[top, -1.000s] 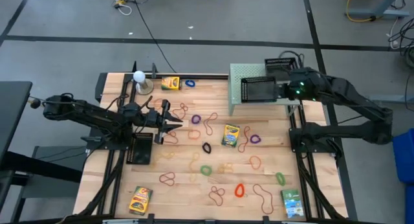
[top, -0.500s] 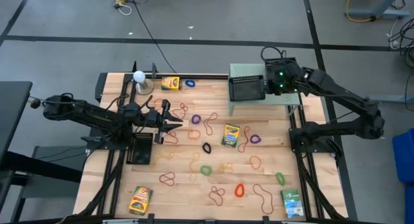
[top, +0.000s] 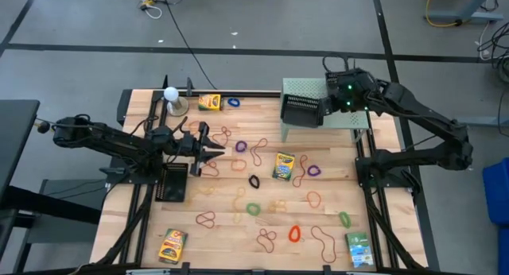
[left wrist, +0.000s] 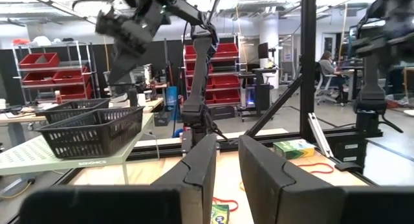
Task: Pick & Place Office Desk Supplies
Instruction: Put the top black bin on the shelf
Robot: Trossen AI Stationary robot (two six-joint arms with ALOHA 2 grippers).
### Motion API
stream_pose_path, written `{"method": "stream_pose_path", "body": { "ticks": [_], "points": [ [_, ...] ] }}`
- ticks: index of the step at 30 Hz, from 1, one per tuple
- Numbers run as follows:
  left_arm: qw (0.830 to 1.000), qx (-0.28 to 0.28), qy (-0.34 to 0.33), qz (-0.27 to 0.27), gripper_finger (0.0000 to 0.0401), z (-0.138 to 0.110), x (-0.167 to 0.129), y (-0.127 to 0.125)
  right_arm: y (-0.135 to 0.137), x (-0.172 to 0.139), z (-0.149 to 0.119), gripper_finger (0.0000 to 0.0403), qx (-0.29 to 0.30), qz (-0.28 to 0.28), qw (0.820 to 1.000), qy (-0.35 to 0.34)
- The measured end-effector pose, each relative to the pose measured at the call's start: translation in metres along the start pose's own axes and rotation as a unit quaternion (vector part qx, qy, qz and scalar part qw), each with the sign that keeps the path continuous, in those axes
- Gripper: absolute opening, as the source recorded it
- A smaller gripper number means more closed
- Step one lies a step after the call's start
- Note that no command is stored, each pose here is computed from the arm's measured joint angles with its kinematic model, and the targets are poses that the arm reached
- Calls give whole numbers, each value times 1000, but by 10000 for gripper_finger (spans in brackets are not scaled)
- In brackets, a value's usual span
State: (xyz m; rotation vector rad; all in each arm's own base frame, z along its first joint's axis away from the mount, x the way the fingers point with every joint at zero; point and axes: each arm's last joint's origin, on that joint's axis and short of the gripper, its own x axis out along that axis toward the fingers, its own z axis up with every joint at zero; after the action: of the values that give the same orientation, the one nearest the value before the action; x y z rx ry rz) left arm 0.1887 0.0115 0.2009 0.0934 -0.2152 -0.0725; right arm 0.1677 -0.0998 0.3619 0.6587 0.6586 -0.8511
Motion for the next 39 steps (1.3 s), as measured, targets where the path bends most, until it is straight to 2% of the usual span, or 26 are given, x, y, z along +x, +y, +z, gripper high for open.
{"method": "stream_pose_path", "body": {
  "ticks": [3, 7, 11, 14, 18, 22, 27, 33, 39],
  "points": [
    [1000, 1, 3, 7, 73, -1, 0, 0, 23, 2, -1, 120, -91, 17, 996, -8],
    [1000, 0, 13, 23, 73, -2, 0, 1, 52, 28, -14, 142, -199, 12, 979, 34],
    [999, 3, 18, 31, 73, -3, 0, 2, 73, 57, -27, 173, -275, 4, 958, 77],
    [999, 4, 18, 31, 73, -3, 0, 2, 79, 70, -34, 181, -311, -26, 946, 92],
    [999, 8, 19, 31, 73, -3, 0, 2, 79, 75, -37, 165, -343, -58, 932, 98],
    [999, 12, 19, 36, 73, -3, 0, 2, 79, 76, -37, 110, -360, -62, 926, 98],
    [999, 11, 30, 42, 73, -5, 0, 2, 78, 68, -38, 17, -388, -56, 915, 95],
    [998, 16, 32, 41, 73, -6, 0, 2, 64, 26, -48, 15, -429, -26, 896, 111],
    [999, 16, 31, 41, 73, -5, 0, 2, 32, -20, -58, 10, -477, -27, 868, 134]
  ]
}}
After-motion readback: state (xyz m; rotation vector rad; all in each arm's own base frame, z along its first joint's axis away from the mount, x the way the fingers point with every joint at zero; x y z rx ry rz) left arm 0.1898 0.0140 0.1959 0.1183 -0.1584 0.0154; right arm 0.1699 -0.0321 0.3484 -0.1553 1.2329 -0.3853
